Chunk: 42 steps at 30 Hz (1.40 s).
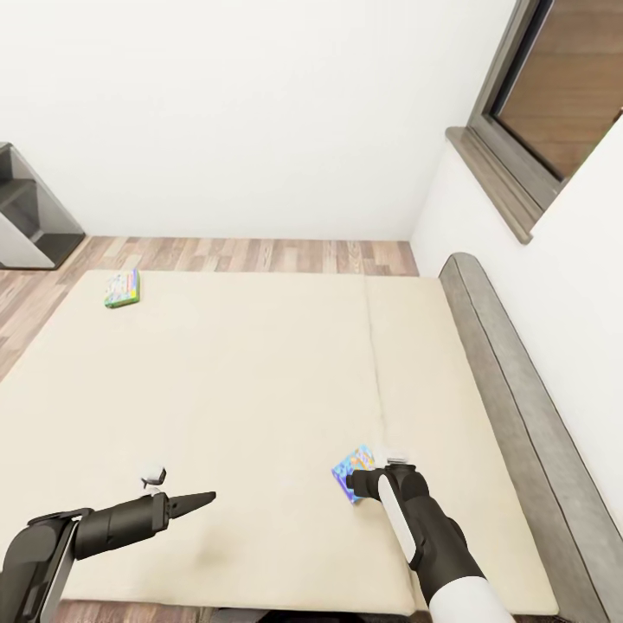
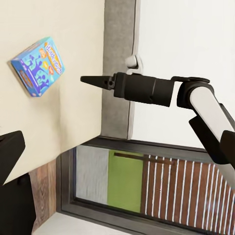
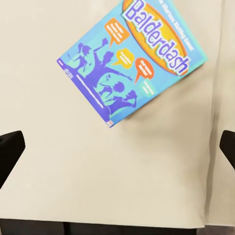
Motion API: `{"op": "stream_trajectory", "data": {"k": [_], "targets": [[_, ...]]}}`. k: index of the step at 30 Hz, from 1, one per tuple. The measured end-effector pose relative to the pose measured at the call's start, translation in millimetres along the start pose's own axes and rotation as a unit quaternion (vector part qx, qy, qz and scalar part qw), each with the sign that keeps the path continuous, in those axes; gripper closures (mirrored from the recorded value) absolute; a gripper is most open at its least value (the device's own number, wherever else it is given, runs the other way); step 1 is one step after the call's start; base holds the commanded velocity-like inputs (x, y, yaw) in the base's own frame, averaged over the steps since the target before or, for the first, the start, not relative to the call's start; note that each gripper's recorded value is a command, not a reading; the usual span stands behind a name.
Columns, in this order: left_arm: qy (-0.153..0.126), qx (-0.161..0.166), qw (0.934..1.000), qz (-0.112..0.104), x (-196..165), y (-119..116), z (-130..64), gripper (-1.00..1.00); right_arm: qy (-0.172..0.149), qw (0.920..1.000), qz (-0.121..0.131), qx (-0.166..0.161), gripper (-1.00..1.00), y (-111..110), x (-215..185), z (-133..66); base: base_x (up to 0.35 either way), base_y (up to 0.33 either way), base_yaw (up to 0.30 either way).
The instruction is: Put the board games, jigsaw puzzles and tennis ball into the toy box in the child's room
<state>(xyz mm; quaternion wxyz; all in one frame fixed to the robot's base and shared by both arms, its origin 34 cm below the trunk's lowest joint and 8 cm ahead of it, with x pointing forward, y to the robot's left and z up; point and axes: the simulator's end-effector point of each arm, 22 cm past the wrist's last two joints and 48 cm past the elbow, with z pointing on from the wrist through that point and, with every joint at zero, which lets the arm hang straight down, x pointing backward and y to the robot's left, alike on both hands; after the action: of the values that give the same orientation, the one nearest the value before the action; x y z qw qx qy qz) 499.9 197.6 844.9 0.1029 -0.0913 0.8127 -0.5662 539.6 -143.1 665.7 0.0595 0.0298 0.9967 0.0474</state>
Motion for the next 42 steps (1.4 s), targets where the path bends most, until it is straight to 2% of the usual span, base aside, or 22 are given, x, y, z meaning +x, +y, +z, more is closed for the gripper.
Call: {"op": "stream_trajectory", "data": {"k": [32, 42], "targets": [[0.010, -0.007, 0.9996, -0.024, 11, 19, 6.0, -1.00, 0.025, 0.9997, 0.002, 0.002, -1.00, -3, 20, 18.9, 0.000, 0.000, 0.000], [0.010, -0.007, 0.9996, -0.024, 11, 20, 6.3, -1.00, 0.025, 0.9997, 0.003, 0.001, -1.00, -3, 20, 19.6, 0.000, 0.000, 0.000]]}}
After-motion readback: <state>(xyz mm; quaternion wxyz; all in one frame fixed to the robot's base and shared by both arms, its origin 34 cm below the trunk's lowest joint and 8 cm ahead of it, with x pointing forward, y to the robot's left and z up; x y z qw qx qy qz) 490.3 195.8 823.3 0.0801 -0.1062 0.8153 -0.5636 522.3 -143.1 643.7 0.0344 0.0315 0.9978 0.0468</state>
